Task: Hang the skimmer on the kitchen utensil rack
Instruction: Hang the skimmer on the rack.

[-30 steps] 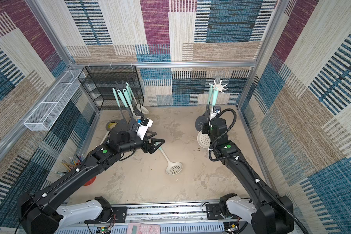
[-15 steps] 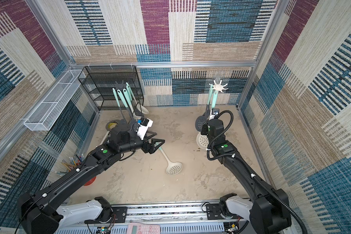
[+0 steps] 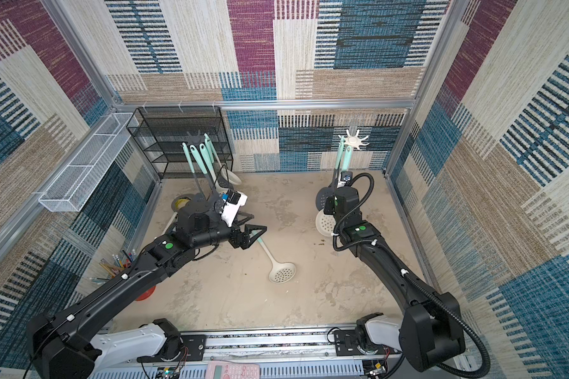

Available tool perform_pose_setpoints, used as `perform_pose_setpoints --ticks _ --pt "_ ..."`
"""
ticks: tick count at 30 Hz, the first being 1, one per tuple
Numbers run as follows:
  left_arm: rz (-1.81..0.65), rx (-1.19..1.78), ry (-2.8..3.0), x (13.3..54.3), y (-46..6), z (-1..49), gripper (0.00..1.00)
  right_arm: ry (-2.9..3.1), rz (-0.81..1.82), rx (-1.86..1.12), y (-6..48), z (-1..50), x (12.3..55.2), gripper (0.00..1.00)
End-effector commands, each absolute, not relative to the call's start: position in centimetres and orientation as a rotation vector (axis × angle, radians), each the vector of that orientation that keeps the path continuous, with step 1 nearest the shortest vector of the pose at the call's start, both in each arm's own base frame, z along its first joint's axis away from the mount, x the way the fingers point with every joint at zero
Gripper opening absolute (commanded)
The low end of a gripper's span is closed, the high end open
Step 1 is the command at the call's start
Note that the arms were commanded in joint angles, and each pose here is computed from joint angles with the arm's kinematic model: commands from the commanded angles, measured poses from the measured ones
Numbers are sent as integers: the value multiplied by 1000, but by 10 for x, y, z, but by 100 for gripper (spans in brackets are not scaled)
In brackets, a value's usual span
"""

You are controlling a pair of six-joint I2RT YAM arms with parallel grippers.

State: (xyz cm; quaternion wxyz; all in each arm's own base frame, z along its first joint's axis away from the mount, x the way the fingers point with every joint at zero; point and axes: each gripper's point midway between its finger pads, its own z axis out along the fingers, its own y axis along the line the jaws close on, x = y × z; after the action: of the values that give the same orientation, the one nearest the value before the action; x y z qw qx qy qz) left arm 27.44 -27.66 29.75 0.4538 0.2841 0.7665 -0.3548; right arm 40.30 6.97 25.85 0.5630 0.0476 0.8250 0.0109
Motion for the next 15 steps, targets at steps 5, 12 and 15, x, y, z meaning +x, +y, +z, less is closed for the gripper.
perform_pose_setpoints --ticks 5,12,15 --pt "-833 692 1879 281 -274 299 86 1920 2 73 66 280 391 45" --pt "-821 685 1891 282 -273 297 86 1856 -1 66 61 311 378 60" --pt "-813 682 1898 284 -273 295 86 1817 19 64 61 329 372 63"
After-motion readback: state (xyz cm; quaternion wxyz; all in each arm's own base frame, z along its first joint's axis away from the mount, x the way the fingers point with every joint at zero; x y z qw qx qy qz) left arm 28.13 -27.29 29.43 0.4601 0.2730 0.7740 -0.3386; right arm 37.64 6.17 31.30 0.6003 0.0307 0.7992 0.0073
